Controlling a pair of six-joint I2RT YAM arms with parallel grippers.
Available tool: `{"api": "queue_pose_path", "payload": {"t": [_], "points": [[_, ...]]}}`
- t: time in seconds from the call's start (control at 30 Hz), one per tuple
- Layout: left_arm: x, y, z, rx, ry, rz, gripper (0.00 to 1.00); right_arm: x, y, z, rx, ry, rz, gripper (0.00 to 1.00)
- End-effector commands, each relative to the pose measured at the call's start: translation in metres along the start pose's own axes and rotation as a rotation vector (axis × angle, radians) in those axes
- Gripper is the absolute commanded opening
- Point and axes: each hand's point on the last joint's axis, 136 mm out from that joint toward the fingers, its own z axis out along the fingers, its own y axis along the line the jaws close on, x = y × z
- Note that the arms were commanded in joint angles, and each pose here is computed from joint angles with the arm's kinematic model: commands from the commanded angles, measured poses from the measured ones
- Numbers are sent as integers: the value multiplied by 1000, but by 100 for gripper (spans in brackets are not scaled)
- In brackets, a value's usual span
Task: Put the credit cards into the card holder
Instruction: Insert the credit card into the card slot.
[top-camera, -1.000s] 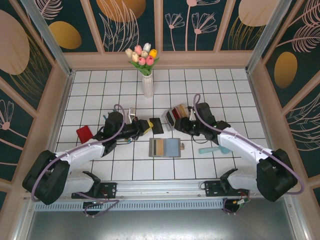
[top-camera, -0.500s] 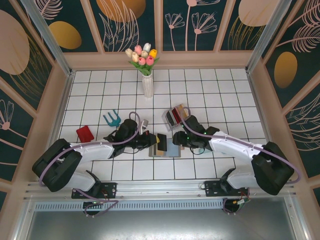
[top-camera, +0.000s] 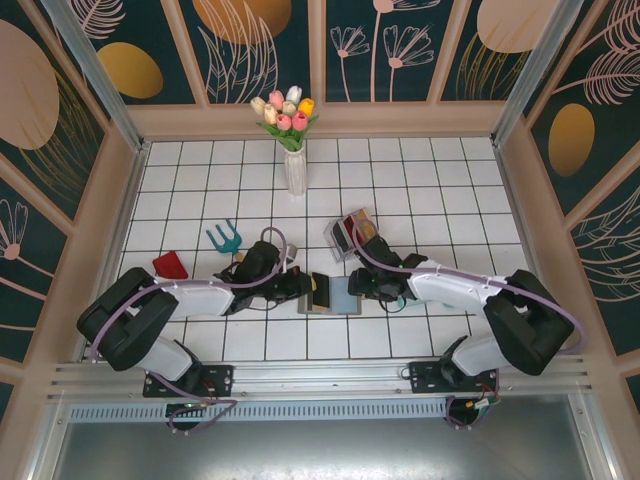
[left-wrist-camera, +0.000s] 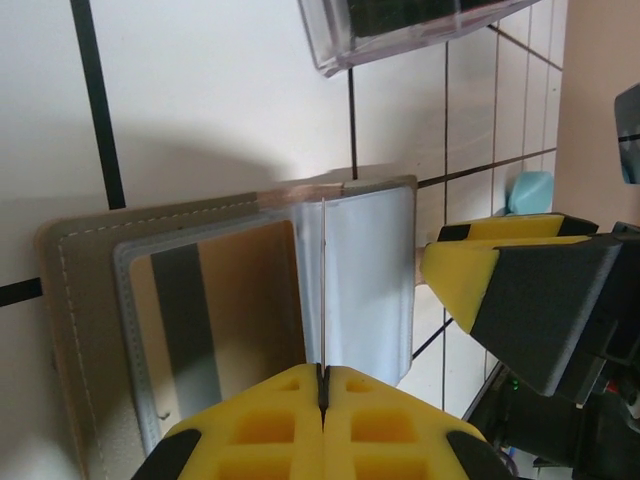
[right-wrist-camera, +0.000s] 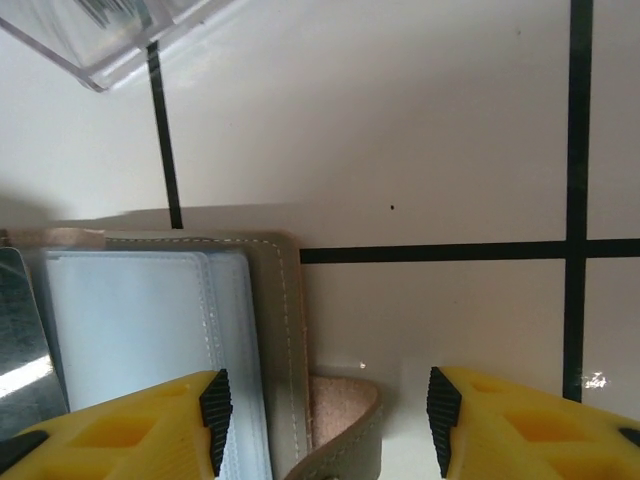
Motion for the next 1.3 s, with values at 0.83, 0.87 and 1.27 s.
{"api": "queue_pose_path", "payload": {"t": [0.83, 0.87, 1.27], "points": [[20, 8, 29, 22, 100, -68, 2, 20, -15, 25, 39, 56, 0, 31], [20, 6, 31, 25, 100, -70, 2, 20, -14, 26, 34, 56, 1, 30], [0, -5, 32, 67, -22, -143, 0, 27, -16, 28, 16, 75, 15, 16]]}}
